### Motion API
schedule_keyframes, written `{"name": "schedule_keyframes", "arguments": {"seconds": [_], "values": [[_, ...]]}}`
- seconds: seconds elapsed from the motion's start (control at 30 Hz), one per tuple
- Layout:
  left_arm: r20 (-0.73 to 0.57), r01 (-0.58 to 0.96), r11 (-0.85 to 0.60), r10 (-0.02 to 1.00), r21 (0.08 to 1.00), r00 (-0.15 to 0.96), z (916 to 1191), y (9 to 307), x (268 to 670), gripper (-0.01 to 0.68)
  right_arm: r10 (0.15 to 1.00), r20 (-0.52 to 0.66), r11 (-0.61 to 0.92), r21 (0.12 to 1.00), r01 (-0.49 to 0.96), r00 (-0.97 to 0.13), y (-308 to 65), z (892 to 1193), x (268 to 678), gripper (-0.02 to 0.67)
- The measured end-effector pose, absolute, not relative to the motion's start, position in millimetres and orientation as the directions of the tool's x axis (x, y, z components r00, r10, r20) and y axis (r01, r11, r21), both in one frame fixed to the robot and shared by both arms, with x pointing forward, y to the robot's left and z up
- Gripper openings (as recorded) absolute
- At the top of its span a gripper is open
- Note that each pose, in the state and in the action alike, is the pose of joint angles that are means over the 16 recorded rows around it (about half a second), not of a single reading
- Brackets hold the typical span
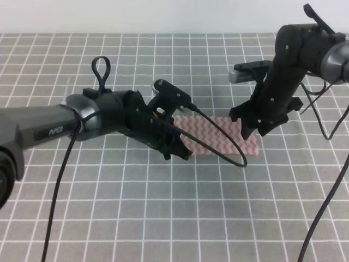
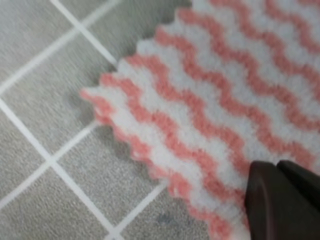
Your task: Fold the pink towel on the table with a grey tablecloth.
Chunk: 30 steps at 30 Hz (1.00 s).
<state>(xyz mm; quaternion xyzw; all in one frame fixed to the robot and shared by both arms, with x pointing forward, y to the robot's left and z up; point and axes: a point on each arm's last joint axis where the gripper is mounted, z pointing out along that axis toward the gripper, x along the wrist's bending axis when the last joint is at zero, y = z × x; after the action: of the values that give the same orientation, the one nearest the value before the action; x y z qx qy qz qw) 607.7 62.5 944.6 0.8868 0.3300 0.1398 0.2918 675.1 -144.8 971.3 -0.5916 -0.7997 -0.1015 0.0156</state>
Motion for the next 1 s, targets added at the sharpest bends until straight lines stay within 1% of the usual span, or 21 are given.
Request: {"name": "schedule_keyframes", "arguments": {"seconds": [0.23,0.37,0.47,0.6,0.83,1.0], "values": [[0.052,0.511,-0.625,0.661,0.589,0.748,933.8,62.0,608.4,0.0,0.953,0.151,0.245,0.124,0.961,-0.262,-144.0,959.5,677.7,0.318],[0.051,0.513,-0.628,0.66,0.585,0.75,932.9,62.1,608.2,0.0,0.955,0.154,0.238,0.101,0.966,-0.252,-143.5,950.8,678.3,0.291],[0.05,0.513,-0.629,0.659,0.584,0.75,932.7,62.2,608.1,0.0,0.956,0.153,0.239,0.087,0.967,-0.25,-143.5,945.5,678.7,0.252],[0.05,0.514,-0.632,0.657,0.581,0.752,932.4,62.3,607.7,0.0,0.955,0.154,0.243,0.09,0.966,-0.254,-143.1,943.7,679.9,0.171],[0.051,0.513,-0.636,0.654,0.577,0.754,932.0,62.4,607.5,0.0,0.944,0.174,0.256,0.146,0.956,-0.28,-140.0,956.7,683.6,0.038],[0.052,0.512,-0.639,0.652,0.574,0.756,931.7,62.5,607.4,0.0,0.928,0.211,0.267,0.196,0.944,-0.306,-135.8,973.3,685.0,-0.015]]}}
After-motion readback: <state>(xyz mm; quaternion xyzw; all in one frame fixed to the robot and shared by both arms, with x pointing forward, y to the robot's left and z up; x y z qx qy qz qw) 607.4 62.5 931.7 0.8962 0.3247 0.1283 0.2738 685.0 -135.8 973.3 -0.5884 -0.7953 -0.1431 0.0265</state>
